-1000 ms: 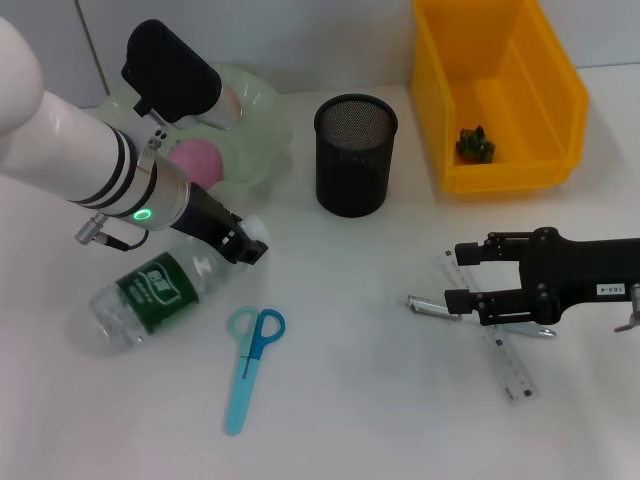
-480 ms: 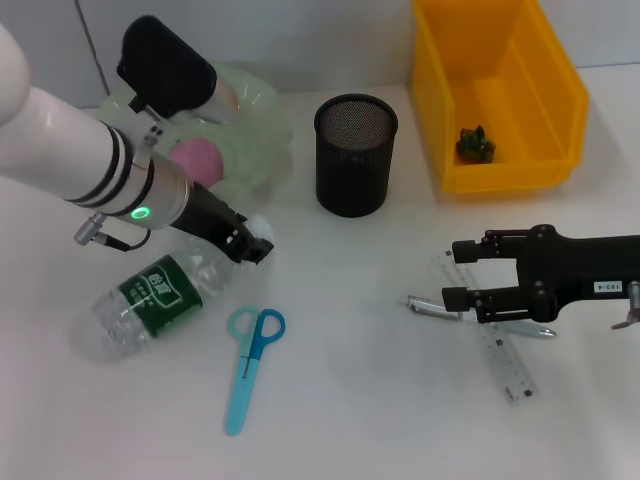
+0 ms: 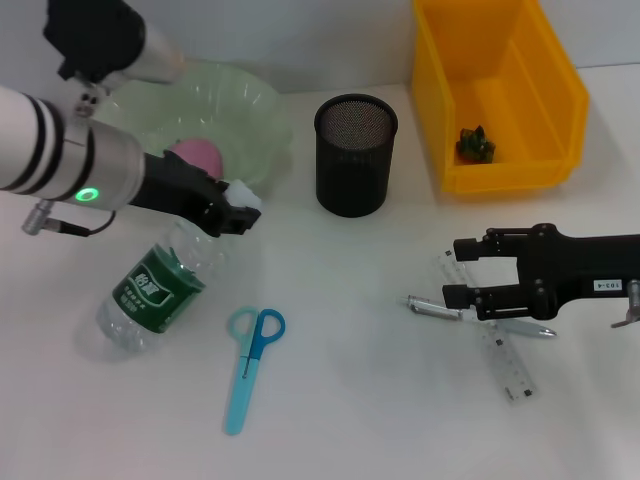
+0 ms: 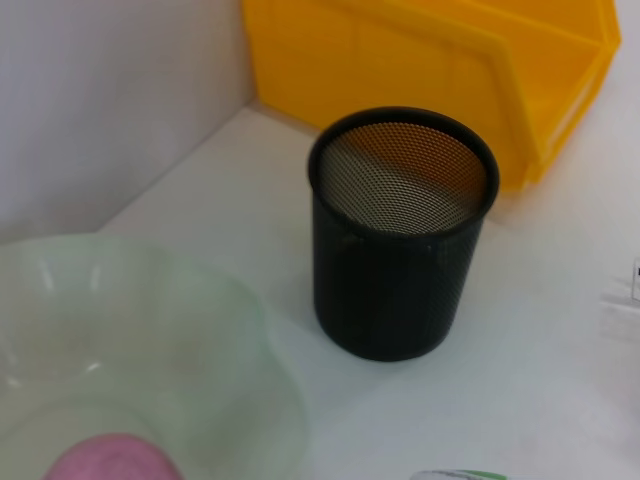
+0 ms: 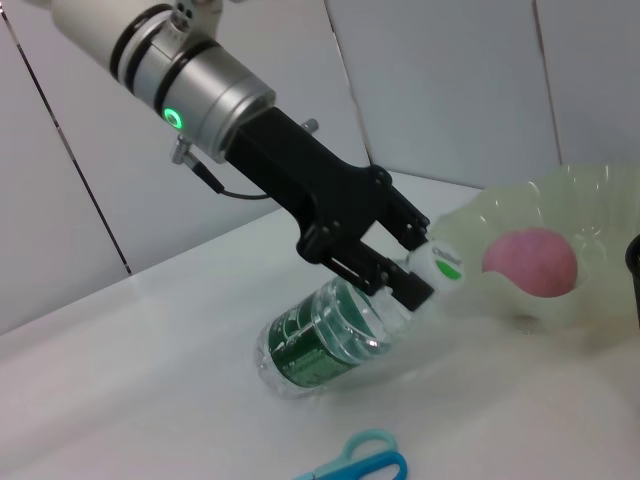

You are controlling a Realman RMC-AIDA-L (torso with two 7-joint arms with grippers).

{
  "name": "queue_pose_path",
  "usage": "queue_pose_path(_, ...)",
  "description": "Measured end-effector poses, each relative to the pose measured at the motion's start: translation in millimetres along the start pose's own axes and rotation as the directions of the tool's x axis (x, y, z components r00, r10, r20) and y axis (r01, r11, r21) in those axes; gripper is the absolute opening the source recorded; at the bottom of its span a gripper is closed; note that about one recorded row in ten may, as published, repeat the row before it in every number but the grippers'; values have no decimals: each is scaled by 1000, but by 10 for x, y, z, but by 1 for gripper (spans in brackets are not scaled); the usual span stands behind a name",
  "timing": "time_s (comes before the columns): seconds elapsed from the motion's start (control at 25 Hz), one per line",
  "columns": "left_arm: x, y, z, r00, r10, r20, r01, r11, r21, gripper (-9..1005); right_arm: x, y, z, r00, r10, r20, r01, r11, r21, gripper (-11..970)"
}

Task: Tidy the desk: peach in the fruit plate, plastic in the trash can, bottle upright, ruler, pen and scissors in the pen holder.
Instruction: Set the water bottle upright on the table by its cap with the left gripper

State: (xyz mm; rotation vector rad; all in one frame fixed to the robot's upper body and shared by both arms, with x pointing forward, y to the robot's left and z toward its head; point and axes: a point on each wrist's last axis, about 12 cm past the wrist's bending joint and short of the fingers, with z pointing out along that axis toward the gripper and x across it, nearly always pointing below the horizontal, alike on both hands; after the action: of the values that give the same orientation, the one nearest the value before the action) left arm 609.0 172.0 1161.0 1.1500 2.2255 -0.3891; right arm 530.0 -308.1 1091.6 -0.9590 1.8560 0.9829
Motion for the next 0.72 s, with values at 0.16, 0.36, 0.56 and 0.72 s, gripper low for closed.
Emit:
queue_pose_path(0.16, 56, 59, -192, 999, -27, 38, 28, 999, -25, 444, -11, -4, 1, 1000, 7, 1, -7, 1000, 1, 726)
queue_pose_path(0.36, 102, 93, -321, 997, -44, 61, 47, 998, -44, 444, -15, -6, 2, 1000, 9, 1, -9, 1000, 1, 726)
queue_pose_path(0.56, 152, 131, -467, 993, -65, 96, 72, 995, -64, 443, -19, -8, 3, 1000, 14, 2, -14, 1000, 1, 725)
queue_pose_path(0.72, 153, 131, -554, 989, -79, 126, 85, 995, -47, 443, -25, -10, 6, 1000, 17, 3, -17, 1000, 0, 725)
